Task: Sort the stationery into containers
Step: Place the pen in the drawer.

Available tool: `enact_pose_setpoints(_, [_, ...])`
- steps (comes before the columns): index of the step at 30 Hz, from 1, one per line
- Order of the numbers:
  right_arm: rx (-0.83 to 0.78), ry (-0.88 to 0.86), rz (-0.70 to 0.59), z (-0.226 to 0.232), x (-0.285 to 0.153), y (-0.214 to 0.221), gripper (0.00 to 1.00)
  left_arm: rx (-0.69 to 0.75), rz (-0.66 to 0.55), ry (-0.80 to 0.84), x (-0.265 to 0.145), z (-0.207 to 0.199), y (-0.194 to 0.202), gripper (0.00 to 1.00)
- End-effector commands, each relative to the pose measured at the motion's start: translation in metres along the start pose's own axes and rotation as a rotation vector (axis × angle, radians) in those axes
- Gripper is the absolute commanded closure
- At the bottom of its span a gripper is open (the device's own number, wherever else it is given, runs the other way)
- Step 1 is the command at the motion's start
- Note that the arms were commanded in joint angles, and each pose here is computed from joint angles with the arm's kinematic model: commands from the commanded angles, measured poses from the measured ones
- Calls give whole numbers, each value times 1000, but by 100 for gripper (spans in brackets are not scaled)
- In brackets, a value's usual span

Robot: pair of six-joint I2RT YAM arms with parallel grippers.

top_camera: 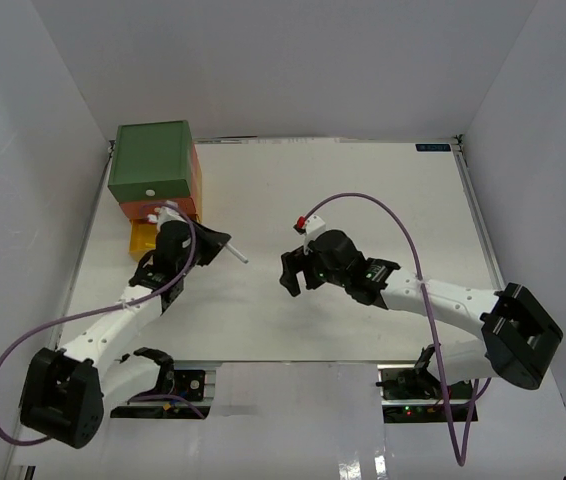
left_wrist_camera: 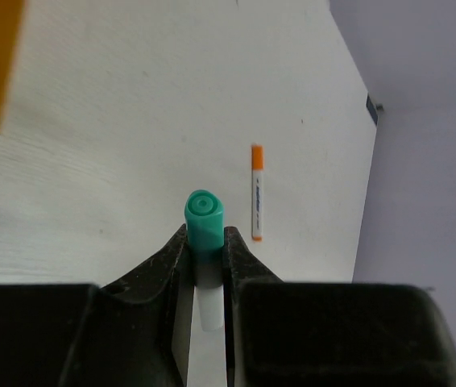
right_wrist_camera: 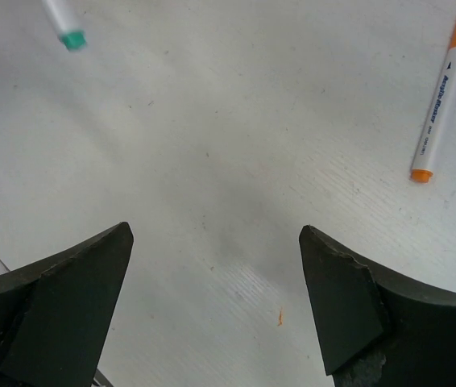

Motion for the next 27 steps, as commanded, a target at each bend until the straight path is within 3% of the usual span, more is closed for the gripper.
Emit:
enact_pose_setpoints(1, [-25,52,-24,-9,-5,1,9,-82,-139,-51,-15,21,-35,98])
enact_pose_setpoints(9, [-54,72,-21,-16,-9,7,9,-243,-297,-106,-25,57,-92,94])
enact_pose_setpoints(16, [-74,96,-35,-21,-16,10,9,-360,-337,-89,-15,71,-123,85])
enact_pose_setpoints(20, [-79,113,-34,-25,-18,13,9,-388,-309,-113,-1,76,-132,75])
enact_pose_setpoints(27, [-90,153,-22,-34,-18,15,9,-405,-328,-135,-1,82,-148,43])
Point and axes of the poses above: each gripper's point midway between its finger pads, its own x axis out along the fingers, its own z axis along the line the jaws close on, y = z × x, the point moved 8 cm from there along -x, back along the fingers, and after that the axes turned 1 degree about -x, right-handed, at the moved point
